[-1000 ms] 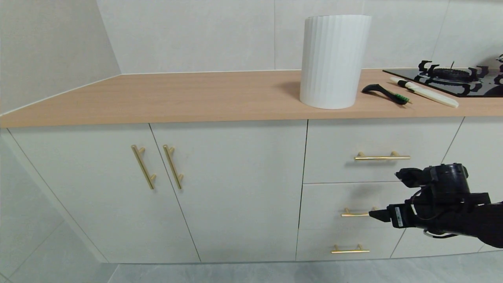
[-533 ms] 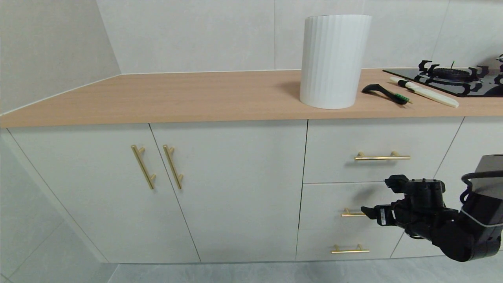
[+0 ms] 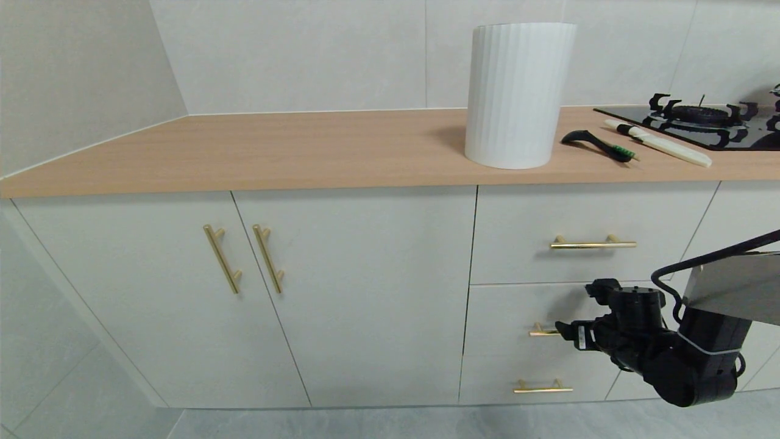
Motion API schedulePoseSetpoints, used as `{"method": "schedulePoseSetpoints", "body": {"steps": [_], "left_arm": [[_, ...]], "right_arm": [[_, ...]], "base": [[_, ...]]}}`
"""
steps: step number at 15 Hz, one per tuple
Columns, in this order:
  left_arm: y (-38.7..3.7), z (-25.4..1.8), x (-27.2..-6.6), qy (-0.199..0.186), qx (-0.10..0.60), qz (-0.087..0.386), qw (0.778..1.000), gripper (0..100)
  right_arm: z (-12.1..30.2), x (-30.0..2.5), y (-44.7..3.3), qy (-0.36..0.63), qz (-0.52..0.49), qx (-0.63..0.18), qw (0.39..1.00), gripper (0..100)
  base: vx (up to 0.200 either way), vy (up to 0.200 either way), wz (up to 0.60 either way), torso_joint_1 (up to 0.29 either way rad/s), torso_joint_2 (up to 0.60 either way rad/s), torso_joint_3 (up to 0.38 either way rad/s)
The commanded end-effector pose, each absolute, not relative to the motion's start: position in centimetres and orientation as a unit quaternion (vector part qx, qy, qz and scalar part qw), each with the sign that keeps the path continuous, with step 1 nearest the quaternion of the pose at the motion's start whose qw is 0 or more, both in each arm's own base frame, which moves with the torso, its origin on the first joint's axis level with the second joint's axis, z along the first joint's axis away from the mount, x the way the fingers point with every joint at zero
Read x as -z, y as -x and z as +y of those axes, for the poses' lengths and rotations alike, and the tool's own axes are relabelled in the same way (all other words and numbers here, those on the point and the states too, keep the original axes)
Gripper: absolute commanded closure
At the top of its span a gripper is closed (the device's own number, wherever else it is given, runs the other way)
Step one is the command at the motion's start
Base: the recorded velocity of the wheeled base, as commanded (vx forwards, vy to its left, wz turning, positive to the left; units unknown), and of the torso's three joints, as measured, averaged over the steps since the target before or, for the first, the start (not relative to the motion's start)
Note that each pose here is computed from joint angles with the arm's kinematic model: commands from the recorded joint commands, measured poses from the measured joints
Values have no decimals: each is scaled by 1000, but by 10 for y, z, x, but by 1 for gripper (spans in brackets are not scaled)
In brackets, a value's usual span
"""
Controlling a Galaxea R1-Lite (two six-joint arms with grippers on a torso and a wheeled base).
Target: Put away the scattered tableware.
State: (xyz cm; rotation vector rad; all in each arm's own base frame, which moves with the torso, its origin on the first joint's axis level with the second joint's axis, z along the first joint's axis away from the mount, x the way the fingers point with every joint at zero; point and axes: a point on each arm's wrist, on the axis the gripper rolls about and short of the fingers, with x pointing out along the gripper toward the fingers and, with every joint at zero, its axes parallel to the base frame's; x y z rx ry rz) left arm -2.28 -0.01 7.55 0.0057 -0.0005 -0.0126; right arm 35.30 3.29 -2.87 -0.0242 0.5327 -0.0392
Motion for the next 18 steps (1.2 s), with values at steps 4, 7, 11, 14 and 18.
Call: {"method": "schedulePoseSetpoints", "body": {"steps": [4, 7, 11, 14, 18], "left_arm": [[23, 0, -75, -3, 6, 0, 1000, 0], [23, 0, -75, -3, 6, 0, 1000, 0], [23, 0, -75, -3, 6, 0, 1000, 0], [23, 0, -75, -3, 6, 0, 1000, 0], [23, 0, -75, -3, 6, 0, 1000, 0]], "right_arm": [[36, 41, -364, 6, 263, 24, 965, 0], [35, 47, -368, 10, 263, 34, 964, 0], [35, 50, -365, 14, 275, 34, 961, 0], [35, 51, -364, 16, 285, 34, 958, 0], [35, 52, -364, 16, 288, 34, 957, 0]], "base": [[0, 0, 0, 0, 0, 0], [0, 0, 0, 0, 0, 0], [0, 0, 0, 0, 0, 0], [0, 0, 0, 0, 0, 0], [0, 0, 0, 0, 0, 0]]}}
